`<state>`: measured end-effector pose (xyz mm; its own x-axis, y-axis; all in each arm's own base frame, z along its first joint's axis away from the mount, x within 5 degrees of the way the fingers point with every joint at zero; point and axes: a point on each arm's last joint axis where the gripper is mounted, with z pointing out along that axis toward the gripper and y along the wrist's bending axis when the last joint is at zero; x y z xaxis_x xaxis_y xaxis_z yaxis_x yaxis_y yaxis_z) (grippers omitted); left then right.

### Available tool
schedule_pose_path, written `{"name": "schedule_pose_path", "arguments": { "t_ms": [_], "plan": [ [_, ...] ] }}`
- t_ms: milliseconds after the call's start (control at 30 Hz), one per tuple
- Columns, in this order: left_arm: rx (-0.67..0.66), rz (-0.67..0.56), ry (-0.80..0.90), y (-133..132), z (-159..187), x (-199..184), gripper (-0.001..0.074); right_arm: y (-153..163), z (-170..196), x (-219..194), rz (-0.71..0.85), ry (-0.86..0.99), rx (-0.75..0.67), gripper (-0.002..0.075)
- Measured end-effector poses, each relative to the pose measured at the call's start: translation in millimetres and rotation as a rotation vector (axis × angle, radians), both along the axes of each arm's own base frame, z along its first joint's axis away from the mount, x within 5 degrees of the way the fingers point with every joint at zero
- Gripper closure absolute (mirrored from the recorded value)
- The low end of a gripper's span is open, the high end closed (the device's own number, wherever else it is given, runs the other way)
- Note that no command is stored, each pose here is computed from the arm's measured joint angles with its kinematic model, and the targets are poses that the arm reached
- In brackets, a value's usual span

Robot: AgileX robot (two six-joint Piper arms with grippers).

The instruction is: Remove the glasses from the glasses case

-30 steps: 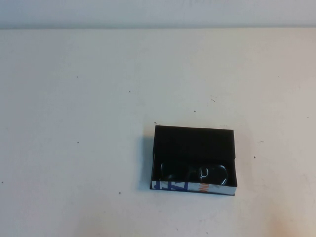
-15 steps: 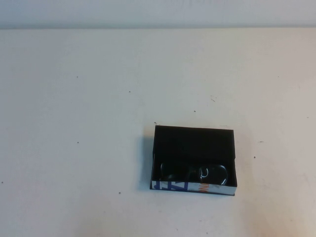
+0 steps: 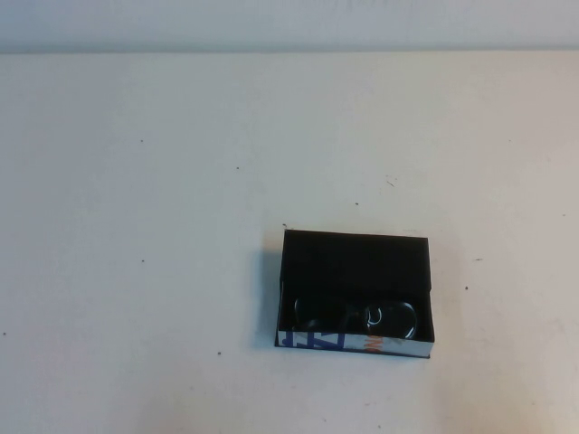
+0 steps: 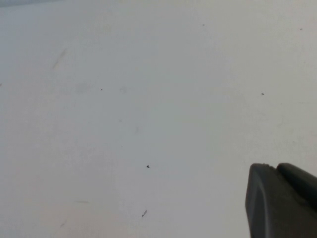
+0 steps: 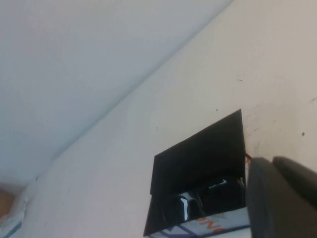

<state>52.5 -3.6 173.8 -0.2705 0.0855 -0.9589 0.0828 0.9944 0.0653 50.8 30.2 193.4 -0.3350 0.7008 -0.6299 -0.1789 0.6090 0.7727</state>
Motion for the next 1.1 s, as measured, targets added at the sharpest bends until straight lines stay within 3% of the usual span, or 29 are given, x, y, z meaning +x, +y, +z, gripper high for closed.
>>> {"name": "schedule_pose_path", "arguments": {
  "t_ms": [167,467,600,767,967,1100],
  "plan": [
    [0.0,0.0,0.0,0,0,0,0.0739,1,29,8,0.012,-0.009,-0.101,0.0744],
    [0.0,0.0,0.0,0,0,0,0.0739,9,131,42,0.107,-0.196,-0.539,0.0744],
    [0.0,0.0,0.0,0,0,0,0.0739,18,167,61,0.251,-0.21,-0.747,0.0744],
    [0.0,0.0,0.0,0,0,0,0.0739,30,185,97,0.521,-0.13,-0.94,0.0744],
    [0.0,0.0,0.0,0,0,0,0.0739,45,195,143,0.851,-0.064,-0.999,0.0744],
    [0.0,0.0,0.0,0,0,0,0.0739,56,195,175,0.979,-0.039,-0.995,0.0744]
  ]
}}
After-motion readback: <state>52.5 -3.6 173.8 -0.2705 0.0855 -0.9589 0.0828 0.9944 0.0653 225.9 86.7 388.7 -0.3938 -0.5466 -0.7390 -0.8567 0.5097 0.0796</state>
